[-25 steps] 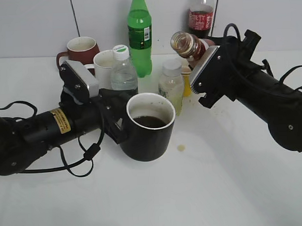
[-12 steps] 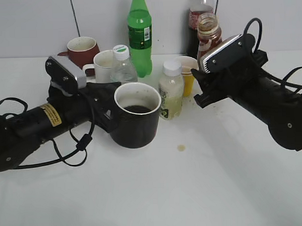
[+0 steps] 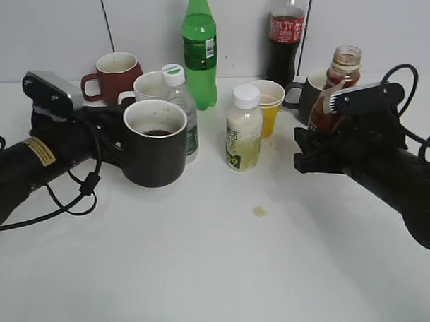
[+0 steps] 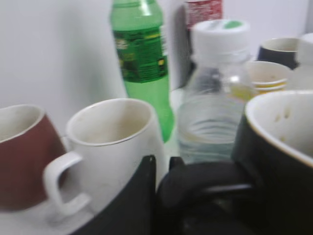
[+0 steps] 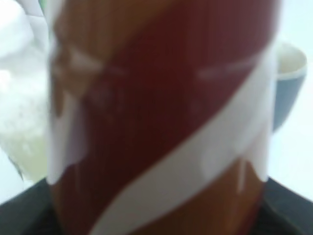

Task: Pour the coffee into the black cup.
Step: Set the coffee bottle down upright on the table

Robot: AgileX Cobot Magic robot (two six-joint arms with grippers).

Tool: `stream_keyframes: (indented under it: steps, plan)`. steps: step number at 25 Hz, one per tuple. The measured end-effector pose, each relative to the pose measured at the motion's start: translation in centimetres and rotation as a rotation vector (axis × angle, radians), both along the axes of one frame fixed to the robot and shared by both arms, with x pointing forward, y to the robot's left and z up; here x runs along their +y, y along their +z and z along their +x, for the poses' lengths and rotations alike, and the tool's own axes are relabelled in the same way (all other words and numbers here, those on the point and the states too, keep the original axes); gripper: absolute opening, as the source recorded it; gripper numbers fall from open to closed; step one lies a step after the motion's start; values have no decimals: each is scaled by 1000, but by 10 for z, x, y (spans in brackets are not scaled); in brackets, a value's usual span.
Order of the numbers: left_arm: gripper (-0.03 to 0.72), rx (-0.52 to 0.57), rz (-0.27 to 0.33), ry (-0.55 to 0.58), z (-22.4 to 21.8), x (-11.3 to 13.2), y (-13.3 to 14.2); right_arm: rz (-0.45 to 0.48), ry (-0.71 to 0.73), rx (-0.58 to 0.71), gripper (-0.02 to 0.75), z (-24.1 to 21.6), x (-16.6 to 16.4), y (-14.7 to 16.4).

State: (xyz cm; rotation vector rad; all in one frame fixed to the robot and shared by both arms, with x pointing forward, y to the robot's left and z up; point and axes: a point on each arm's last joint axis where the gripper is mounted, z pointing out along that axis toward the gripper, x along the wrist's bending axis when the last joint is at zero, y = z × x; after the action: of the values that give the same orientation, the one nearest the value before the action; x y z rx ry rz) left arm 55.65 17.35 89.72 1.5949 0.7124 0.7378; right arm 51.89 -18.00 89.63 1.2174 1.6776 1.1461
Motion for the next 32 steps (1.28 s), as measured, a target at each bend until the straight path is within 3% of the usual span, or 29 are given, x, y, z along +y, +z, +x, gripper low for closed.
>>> stream_keyframes:
  steps: [8, 13, 18, 32]
  plan:
    - [48, 10, -28, 166, 13, 31, 0, 27, -39, -6, 503, -17, -11, -10]
    - [48, 24, -53, 253, 16, 38, -1, 19, -86, -42, 503, -15, -15, -23]
    - [48, 83, -69, 360, 18, 47, -22, 4, -97, -21, 503, -13, -18, -33]
    - [47, 149, -54, 389, 18, 49, -51, 12, -94, -39, 503, -8, -15, -31]
